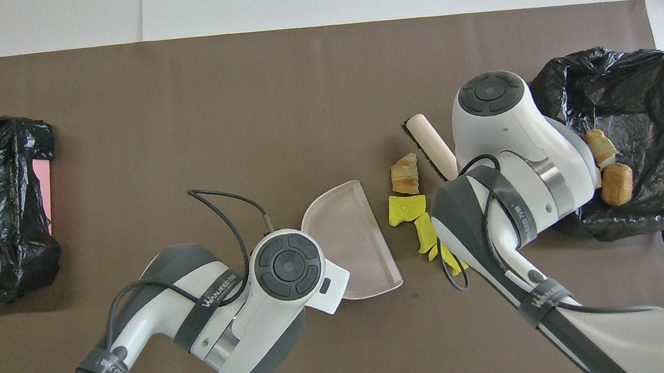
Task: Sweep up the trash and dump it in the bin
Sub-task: 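Sweep the yellow sponge pieces toward the dustpan with the right gripper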
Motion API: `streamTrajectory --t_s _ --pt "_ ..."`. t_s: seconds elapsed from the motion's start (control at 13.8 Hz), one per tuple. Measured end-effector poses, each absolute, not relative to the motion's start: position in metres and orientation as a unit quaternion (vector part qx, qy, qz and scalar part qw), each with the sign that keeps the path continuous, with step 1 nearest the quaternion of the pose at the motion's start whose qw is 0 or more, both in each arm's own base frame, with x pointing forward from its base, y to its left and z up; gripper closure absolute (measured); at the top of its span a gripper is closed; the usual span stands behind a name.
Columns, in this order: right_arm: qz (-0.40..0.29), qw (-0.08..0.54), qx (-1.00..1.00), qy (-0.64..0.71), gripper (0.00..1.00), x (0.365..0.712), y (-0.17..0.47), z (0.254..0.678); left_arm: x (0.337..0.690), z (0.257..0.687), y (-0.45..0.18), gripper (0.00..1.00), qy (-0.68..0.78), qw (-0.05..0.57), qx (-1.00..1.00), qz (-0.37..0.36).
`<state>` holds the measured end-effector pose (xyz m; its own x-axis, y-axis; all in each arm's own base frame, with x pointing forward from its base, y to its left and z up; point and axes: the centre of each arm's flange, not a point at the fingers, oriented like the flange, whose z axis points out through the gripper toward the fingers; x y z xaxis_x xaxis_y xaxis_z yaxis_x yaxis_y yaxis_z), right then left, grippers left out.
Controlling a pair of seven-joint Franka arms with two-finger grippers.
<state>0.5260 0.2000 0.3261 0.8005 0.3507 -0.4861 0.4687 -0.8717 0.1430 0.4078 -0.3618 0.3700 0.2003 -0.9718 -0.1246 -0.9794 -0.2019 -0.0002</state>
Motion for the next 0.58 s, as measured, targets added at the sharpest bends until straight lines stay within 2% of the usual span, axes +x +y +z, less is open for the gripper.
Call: streamTrajectory --t_s 0.14,0.58 --pt "-0.246 0.109 0.940 0.210 0.73 0.511 0.201 0.321 0.408 0.370 -0.362 0.68 0.630 0.040 -0.774 0.048" --pt "-0.292 -0.013 0.938 0.184 0.73 0.465 0.234 0.322 0.408 0.370 -0.361 0.68 0.630 0.040 -0.774 0.049"
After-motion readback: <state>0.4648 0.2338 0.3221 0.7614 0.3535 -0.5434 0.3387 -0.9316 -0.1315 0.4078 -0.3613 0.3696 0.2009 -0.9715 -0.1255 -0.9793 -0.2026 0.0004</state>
